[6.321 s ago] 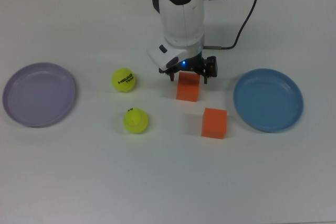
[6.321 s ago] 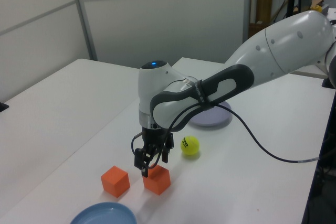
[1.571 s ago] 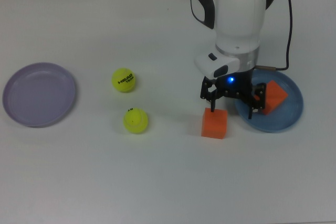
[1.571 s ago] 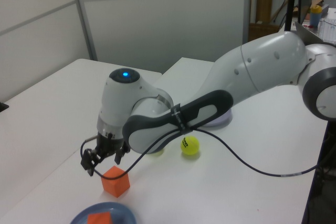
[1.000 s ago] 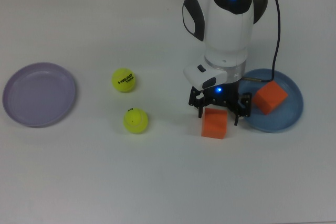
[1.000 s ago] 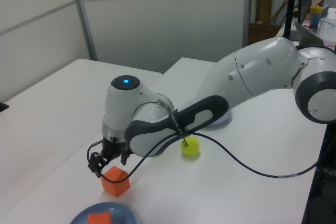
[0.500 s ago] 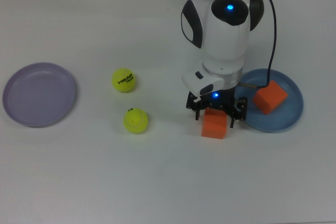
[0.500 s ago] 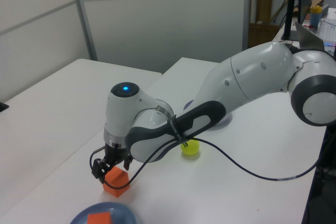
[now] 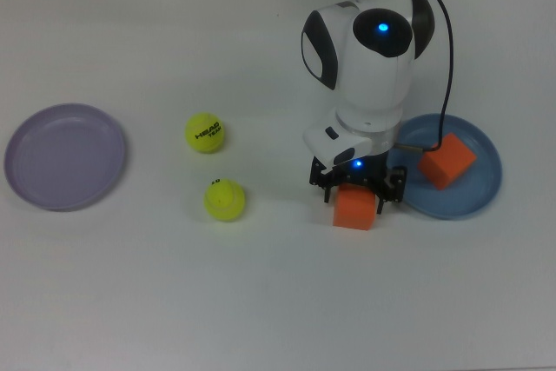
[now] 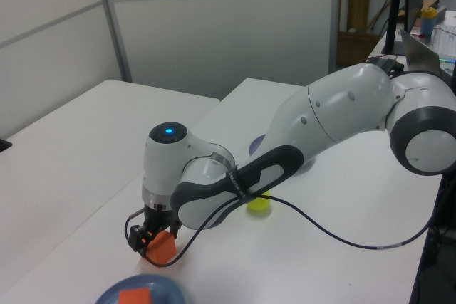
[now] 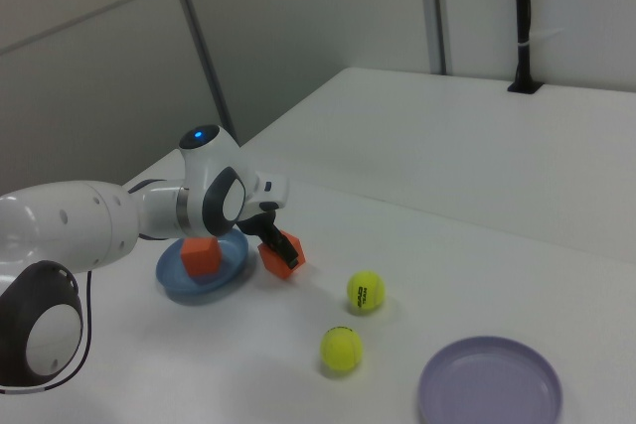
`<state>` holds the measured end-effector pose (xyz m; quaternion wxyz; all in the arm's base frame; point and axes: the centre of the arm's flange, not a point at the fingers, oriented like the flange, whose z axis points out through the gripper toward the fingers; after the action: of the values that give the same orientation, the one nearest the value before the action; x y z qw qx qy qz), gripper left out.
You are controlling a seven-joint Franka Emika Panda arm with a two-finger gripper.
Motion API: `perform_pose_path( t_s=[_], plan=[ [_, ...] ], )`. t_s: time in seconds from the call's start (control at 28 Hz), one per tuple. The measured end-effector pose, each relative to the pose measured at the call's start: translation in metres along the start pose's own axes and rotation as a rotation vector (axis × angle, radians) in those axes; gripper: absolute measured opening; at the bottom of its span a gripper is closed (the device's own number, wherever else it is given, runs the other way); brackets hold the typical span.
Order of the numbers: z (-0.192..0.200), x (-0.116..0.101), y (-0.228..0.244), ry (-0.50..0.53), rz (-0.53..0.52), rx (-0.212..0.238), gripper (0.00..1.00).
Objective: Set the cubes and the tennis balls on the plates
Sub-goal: 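Lift the second cube and stack it on the cube on the blue plate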
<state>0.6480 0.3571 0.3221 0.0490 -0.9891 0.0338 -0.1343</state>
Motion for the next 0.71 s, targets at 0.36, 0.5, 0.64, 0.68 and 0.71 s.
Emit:
perform_pose_path(
  t_s=[0.36, 0.5, 0.64, 0.68, 0.71],
  plan=[
    [-0.059, 0.019, -0.016, 0.097, -0.002, 0.069, 0.63],
    [-0.124, 0.019, -0.036, 0.158, -0.019, 0.135, 0.61],
    [-0.167, -0.003, -0.068, 0.157, -0.062, 0.186, 0.61],
    [-0.171, -0.009, -0.075, 0.149, -0.072, 0.192, 0.61],
    [-0.174, -0.016, -0.081, 0.140, -0.080, 0.197, 0.61]
  ],
)
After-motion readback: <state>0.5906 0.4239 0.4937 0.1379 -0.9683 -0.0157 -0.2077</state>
